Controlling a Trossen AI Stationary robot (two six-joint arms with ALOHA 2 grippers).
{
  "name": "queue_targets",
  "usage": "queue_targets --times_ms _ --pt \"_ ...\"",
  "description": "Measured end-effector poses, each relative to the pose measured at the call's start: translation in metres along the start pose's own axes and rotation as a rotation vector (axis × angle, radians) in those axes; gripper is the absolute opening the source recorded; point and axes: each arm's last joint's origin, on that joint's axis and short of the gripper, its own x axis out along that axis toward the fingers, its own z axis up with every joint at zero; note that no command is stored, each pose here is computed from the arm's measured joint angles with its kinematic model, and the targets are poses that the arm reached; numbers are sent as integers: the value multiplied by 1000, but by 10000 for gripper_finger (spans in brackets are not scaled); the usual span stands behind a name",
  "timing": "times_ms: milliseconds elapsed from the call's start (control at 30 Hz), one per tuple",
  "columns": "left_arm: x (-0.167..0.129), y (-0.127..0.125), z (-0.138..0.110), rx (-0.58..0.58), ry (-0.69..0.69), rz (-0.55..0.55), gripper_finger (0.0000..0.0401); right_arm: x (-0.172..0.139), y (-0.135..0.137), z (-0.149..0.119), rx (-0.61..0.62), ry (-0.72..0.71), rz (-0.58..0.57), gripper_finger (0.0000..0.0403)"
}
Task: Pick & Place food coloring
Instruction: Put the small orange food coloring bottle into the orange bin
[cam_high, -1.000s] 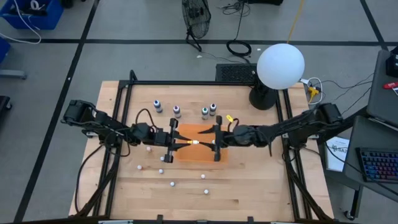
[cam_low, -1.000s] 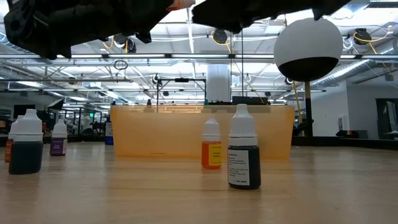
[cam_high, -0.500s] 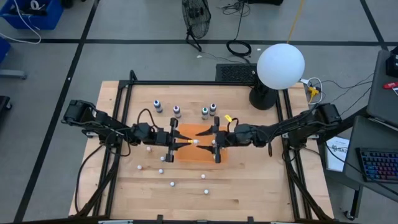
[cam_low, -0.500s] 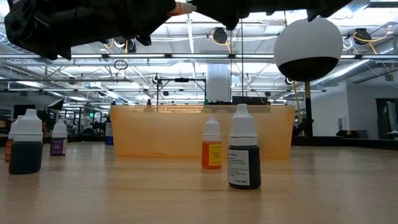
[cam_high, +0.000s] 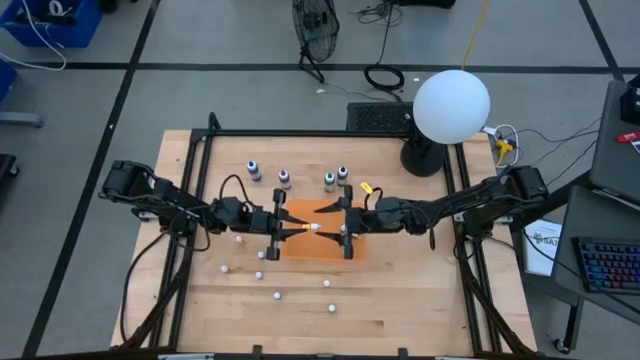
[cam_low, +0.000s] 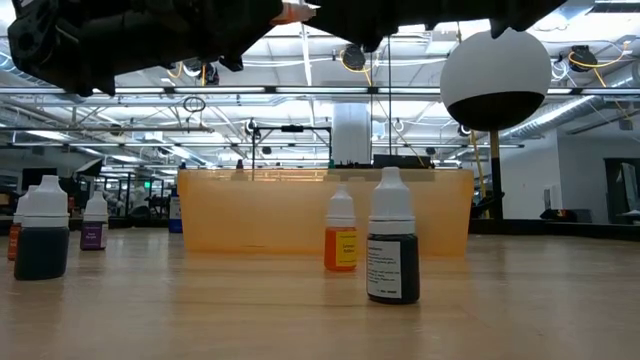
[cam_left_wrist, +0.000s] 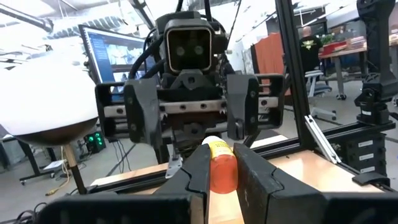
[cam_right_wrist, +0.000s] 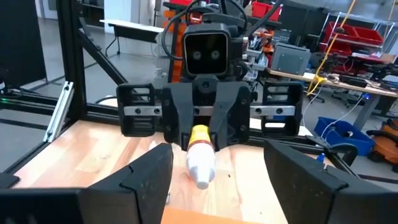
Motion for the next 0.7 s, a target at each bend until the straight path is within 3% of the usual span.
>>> queue_targets --times_ms 300,700 --pt "0 0 1 -1 -7 1 52 13 1 -18 -2 -7 -9 237" --pt "0 0 0 -4 -1 -8 52 12 1 -15 -3 -24 -9 228"
